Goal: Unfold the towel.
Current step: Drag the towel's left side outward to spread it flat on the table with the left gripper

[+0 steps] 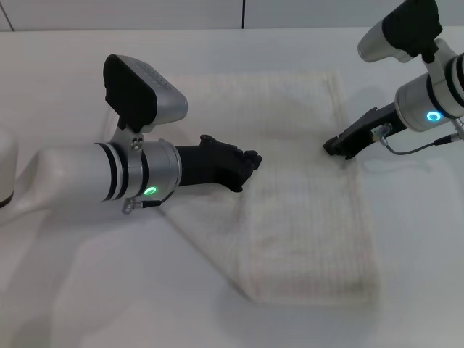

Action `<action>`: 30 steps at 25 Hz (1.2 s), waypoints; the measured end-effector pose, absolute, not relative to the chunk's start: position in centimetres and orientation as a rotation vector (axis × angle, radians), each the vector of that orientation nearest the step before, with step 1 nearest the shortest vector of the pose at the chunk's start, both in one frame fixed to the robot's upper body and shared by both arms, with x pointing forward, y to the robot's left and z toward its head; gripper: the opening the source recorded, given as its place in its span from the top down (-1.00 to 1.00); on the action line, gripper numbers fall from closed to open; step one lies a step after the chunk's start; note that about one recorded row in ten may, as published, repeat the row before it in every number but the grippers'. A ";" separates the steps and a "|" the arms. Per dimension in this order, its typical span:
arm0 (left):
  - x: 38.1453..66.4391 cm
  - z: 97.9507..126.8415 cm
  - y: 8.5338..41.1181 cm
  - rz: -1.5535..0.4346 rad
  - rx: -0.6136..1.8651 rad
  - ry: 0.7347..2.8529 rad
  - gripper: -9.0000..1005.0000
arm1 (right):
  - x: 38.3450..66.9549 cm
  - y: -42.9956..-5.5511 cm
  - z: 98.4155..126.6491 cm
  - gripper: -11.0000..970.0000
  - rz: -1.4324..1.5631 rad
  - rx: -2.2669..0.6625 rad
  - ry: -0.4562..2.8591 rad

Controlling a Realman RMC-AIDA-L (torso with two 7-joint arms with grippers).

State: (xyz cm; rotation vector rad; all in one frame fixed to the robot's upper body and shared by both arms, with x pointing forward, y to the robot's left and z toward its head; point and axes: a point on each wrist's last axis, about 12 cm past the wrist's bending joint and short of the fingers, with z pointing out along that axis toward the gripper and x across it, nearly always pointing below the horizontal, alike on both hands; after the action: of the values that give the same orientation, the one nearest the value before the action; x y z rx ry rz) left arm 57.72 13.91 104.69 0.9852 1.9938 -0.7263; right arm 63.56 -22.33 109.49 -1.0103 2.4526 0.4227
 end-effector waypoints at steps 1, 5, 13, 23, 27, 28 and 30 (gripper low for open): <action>57.7 104.7 13.9 -0.727 0.992 1.994 0.81 | 63.6 -22.3 109.5 0.98 0.423 -1.010 2.453; 57.6 104.6 13.8 -0.727 0.998 1.993 0.91 | 63.5 -22.3 109.5 0.98 0.423 -1.010 2.453; 57.4 104.9 13.7 -0.734 1.011 1.965 0.96 | 63.6 -22.3 109.5 0.98 0.422 -1.009 2.453; 56.0 105.7 16.3 -0.764 0.972 1.905 0.98 | 63.6 -22.4 109.5 0.98 0.422 -1.000 2.453; 54.5 106.6 18.7 -0.814 1.005 1.815 0.98 | 63.6 -22.4 109.6 0.98 0.421 -0.996 2.451; 54.2 106.8 19.4 -0.826 1.004 1.799 0.98 | 63.7 -22.4 109.6 0.98 0.421 -0.996 2.451; 53.7 107.0 20.8 -0.848 1.000 1.786 0.98 | 63.7 -22.4 109.7 0.98 0.420 -0.998 2.450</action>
State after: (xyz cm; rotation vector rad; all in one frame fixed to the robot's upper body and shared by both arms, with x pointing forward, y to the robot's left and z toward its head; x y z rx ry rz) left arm 53.67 20.76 107.02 1.0000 1.7857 -0.8477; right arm 63.69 -22.36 109.65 -0.9976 2.4495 0.4203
